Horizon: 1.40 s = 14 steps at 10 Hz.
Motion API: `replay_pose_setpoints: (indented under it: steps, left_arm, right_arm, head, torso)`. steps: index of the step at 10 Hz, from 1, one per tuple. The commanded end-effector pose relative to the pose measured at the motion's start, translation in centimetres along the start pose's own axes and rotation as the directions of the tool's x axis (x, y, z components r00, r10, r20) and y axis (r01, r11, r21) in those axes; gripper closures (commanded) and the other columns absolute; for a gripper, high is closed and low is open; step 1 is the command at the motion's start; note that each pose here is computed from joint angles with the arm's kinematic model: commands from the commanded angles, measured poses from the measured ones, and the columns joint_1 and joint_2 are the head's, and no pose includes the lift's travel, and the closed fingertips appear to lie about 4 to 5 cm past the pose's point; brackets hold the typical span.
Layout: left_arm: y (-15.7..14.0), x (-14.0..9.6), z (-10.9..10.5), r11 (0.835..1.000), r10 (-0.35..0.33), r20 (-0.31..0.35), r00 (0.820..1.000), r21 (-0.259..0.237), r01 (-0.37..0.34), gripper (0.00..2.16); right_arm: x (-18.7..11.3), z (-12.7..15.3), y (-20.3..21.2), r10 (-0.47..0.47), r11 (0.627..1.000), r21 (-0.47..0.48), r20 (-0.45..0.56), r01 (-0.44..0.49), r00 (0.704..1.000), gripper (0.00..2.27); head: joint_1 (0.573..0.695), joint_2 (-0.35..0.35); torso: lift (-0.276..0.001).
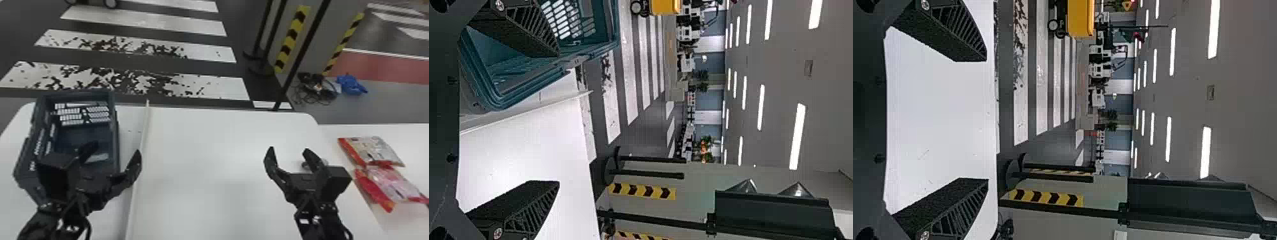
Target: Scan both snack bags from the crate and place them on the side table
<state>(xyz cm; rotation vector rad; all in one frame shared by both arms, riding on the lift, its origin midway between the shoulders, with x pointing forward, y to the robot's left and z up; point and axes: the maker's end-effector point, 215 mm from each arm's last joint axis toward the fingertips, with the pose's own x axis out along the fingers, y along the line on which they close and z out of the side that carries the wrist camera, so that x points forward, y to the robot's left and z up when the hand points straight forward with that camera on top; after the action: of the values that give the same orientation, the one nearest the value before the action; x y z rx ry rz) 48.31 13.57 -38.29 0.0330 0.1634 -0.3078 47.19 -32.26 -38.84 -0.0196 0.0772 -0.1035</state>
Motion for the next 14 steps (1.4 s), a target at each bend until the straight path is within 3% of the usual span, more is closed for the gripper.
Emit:
replay_pose_setpoints:
  steps: [1, 14]
  left_arm:
    - [0.08, -0.06, 0.01, 1.0, 0.004, -0.001, 1.0, -0.002, -0.004, 0.08]
    - [0.13, -0.3, 0.42, 1.0, 0.008, 0.004, 1.0, 0.002, -0.008, 0.08]
  right_arm:
    - [0.03, -0.12, 0.01, -0.002, 1.0, 0.003, 0.0, 0.002, 1.0, 0.06]
    - [-0.29, -0.61, -0.07, -0.013, 1.0, 0.004, 0.004, 0.013, 1.0, 0.06]
  head:
    - [0.695, -0.215]
    - [0.695, -0.215]
  torso:
    - [-0.098]
    - [-0.098]
